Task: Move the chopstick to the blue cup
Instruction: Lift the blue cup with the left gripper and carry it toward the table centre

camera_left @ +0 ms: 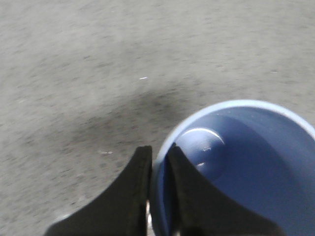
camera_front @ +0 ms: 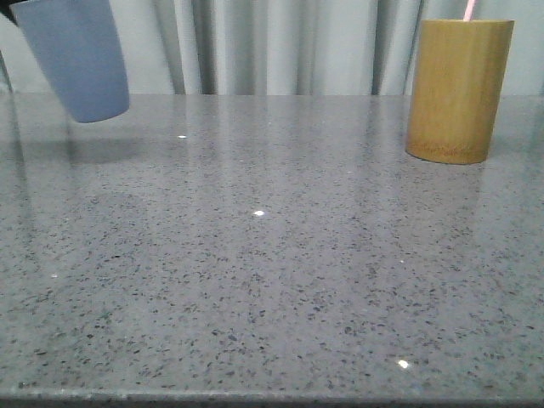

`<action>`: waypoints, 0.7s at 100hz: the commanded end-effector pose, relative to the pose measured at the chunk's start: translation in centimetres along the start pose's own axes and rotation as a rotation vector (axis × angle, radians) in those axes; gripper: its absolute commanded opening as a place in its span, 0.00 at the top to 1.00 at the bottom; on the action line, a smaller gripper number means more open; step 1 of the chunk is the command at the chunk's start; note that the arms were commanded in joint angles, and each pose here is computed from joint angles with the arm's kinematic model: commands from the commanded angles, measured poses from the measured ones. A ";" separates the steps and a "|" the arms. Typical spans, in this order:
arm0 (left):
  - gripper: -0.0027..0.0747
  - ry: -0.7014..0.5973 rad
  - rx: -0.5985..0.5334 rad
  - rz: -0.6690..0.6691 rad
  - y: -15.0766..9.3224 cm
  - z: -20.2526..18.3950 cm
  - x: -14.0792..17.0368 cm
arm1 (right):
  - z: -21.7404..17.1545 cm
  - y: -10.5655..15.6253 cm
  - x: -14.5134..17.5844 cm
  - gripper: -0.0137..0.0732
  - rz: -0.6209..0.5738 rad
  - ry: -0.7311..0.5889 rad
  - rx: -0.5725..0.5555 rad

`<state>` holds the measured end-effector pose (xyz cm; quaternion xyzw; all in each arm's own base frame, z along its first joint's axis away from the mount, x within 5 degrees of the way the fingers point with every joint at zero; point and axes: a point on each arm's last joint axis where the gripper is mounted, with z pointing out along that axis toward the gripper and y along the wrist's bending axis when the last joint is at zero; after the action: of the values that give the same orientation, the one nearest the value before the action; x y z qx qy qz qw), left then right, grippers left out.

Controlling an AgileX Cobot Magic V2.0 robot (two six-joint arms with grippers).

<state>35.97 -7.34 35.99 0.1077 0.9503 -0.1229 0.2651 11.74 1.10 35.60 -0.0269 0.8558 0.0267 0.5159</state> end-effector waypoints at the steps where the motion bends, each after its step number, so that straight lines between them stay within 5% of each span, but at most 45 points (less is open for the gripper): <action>1: 0.99 -0.114 0.057 0.039 -2.8 -2.6 -0.9 | -0.5 -0.1 -1.6 0.09 -0.006 -0.096 0.004; 39: 0.99 -0.111 0.172 0.132 -9.9 -0.3 -2.0 | -0.5 -0.1 -1.6 0.09 -0.006 -0.098 0.004; 70: 0.99 -0.037 0.175 0.202 -12.6 2.8 -1.7 | -0.5 -0.1 -1.6 0.09 -0.006 -0.098 0.004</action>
<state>36.17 -19.87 33.91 0.2239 0.9316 -0.1622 0.2358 11.74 1.10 35.60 -0.0269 0.8558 0.0267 0.5159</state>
